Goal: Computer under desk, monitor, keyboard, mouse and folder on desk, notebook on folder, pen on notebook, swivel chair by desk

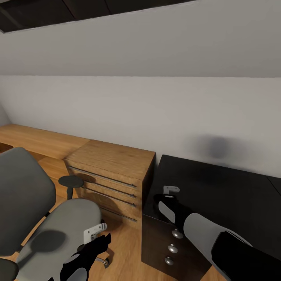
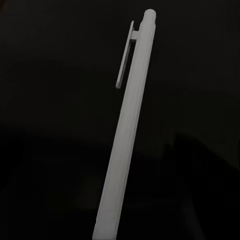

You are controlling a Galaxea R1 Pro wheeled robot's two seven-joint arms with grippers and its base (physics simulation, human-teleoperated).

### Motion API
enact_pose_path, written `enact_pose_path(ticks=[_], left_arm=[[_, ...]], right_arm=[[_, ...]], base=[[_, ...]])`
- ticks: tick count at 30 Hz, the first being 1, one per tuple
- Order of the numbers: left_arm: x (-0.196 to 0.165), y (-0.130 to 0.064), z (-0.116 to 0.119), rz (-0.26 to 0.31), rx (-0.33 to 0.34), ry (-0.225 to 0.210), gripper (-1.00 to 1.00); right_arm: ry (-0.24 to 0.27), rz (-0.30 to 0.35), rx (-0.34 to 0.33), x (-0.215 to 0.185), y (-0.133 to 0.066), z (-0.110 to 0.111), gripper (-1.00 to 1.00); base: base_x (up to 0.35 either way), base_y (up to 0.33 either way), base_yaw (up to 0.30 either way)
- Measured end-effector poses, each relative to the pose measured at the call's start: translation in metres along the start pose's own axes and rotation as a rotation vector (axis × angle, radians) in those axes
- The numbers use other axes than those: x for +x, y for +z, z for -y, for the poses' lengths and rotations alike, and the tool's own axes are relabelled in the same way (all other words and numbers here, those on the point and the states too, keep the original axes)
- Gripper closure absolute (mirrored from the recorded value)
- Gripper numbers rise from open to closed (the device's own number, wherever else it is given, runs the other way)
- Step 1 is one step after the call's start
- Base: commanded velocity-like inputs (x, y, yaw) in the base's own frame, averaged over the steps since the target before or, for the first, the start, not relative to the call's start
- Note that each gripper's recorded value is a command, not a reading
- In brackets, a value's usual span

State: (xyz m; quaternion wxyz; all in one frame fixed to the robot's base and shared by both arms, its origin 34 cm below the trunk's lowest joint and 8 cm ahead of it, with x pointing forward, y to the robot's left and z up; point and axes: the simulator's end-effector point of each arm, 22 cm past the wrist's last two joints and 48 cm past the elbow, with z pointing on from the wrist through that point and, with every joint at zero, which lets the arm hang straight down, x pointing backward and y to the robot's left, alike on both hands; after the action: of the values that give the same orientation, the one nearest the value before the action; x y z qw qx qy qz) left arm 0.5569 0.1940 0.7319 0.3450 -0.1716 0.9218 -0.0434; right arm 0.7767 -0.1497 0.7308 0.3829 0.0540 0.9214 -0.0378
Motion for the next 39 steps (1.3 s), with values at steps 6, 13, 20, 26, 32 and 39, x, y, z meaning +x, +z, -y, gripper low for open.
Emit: enact_pose_path(ticks=[6, 13, 20, 26, 32, 39], left_arm=[[0.0000, 0.0001, -0.0003, 0.000, 0.000, 0.000, -1.00], [0.0002, 0.0000, 0.0000, -0.001, 0.000, -0.001, -1.00], [0.0002, 0.0000, 0.0000, -0.001, 0.000, 0.000, -1.00], [0.0000, 0.0001, -0.0005, 0.000, -0.001, 0.000, -1.00], [0.0000, 0.0001, -0.0006, 0.000, -0.001, 0.000, -1.00], [0.0001, 0.0001, -0.0005, -0.001, -0.001, 0.000, -1.00]], right_arm=[[0.000, 0.000, 0.000, 0.0000, 0.0000, 0.0000, 1.00], [0.000, 0.000, 0.001, 0.0000, 0.0000, 0.0001, 1.00], [-0.001, 0.001, 0.002, 0.0000, -0.0001, 0.0000, 1.00], [0.001, 0.000, 0.001, 0.0001, 0.0000, 0.0001, 1.00], [0.001, 0.000, 0.001, 0.0001, -0.0001, 0.0000, 1.00], [-0.010, -0.005, -0.001, 0.0000, -0.0003, -0.0005, 1.00]], base=[[0.000, 0.000, 0.000], [0.000, 0.000, 0.000], [0.000, 0.000, 0.000], [0.000, 0.000, 0.000], [0.000, 0.000, 0.000], [0.000, 0.000, 0.000]])
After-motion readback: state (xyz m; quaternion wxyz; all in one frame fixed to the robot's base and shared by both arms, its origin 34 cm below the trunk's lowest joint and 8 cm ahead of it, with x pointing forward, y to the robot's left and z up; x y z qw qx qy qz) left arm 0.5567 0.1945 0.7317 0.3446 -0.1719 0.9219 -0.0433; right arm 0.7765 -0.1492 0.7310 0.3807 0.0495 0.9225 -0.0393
